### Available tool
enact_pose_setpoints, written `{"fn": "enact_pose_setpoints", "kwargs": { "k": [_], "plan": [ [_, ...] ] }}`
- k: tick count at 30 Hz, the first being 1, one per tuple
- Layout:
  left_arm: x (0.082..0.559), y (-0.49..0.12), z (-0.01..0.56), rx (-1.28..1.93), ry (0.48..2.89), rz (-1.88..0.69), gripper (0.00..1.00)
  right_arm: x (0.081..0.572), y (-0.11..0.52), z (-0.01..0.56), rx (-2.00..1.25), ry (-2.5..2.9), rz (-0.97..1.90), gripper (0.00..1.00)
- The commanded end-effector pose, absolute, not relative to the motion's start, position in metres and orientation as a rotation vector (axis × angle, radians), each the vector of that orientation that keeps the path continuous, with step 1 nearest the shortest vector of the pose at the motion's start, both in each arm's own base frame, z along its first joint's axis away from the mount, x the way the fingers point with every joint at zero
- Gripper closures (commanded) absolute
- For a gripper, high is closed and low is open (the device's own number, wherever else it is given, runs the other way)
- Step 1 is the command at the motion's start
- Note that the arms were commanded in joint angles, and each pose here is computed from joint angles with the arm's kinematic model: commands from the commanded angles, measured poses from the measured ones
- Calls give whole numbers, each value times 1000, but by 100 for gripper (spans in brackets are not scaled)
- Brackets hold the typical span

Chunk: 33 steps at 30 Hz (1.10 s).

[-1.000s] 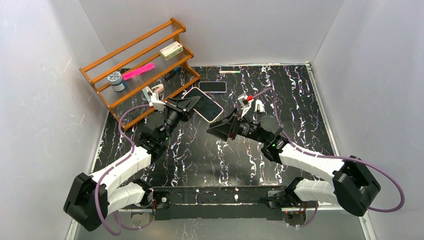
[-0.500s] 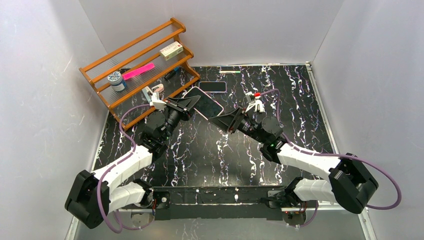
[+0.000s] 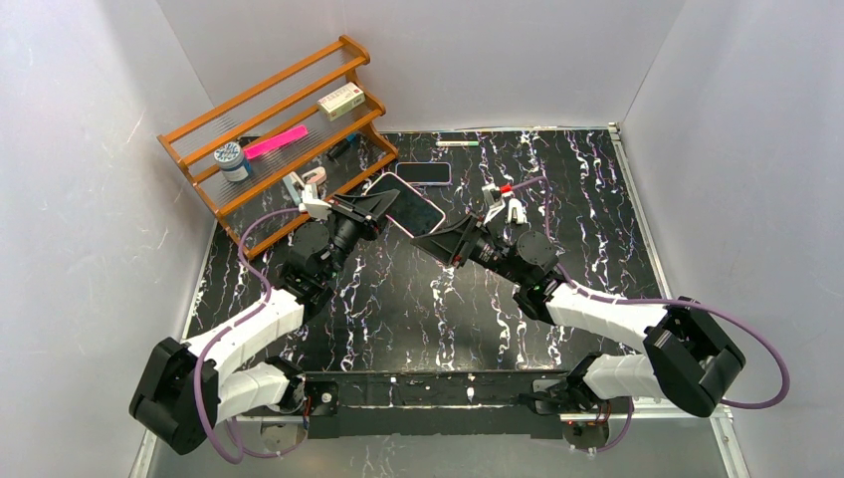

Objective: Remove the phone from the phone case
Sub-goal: Remove the phone case from the phone.

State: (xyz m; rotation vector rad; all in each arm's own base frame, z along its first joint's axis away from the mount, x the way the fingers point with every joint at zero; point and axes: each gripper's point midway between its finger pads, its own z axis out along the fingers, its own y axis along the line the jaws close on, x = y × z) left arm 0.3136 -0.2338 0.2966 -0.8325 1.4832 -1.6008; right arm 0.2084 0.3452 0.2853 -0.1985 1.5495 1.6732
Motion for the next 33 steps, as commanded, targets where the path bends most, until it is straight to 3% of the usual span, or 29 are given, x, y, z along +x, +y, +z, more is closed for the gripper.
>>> {"fn": "enact_pose_setpoints", "kwargs": {
  "k": [1, 9, 19, 33],
  "plan": [
    [313, -232, 333, -795, 1364, -1673, 100, 208, 345, 319, -244, 1413, 1685, 62],
    [314, -240, 329, -794, 1407, -1698, 100, 213, 347, 309, -333, 1426, 1576, 99],
    [311, -264, 325, -732, 1551, -1774, 100, 217, 364, 304, -673, 1378, 1376, 99],
    [300, -274, 352, -596, 1554, -1835, 100, 256, 360, 284, -764, 1447, 1162, 99]
  ]
}}
